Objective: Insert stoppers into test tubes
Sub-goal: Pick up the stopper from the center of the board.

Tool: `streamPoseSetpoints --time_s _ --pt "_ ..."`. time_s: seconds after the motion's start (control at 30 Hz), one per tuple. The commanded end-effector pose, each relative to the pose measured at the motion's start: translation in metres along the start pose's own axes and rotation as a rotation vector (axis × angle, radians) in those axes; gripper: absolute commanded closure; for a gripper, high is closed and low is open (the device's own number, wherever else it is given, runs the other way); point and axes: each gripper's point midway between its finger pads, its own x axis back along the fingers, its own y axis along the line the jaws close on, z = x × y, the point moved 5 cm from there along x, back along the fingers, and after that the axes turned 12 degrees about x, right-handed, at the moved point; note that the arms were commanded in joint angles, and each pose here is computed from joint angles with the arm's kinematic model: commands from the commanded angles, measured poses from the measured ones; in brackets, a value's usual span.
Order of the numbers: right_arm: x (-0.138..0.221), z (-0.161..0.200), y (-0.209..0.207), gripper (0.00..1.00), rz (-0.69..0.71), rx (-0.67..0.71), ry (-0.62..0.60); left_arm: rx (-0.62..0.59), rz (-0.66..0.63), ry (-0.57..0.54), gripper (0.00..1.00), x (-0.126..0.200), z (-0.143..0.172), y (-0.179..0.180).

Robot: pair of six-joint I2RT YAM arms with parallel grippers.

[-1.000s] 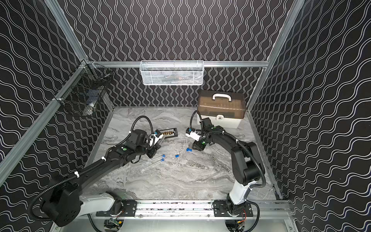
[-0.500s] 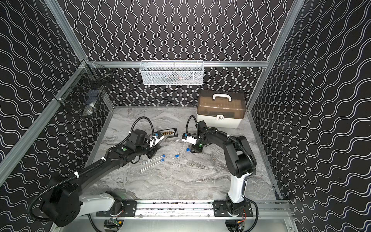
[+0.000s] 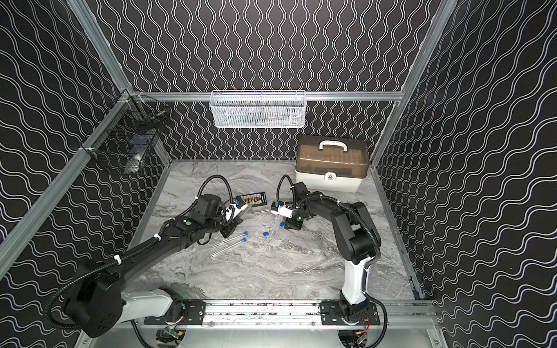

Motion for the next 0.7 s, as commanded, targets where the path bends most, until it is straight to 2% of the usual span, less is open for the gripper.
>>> streamPoseSetpoints --time_s 0.0,0.5,0.67 --pt "-0.0016 -0.0002 0.0018 0.67 -0.016 0.025 0.006 -0.007 0.009 -0.037 1.0 0.0014 -0.0064 0.0014" --pt "-0.0071 0.0068 0.0021 0.76 -0.016 0.031 0.047 -0.02 0.013 -0.034 1.0 0.0031 -0.0054 0.0018" --pt "-0.0086 0.0085 0.0026 0.82 -0.019 0.035 0.055 -0.025 0.014 -0.034 1.0 0.0035 -0.0062 0.0016"
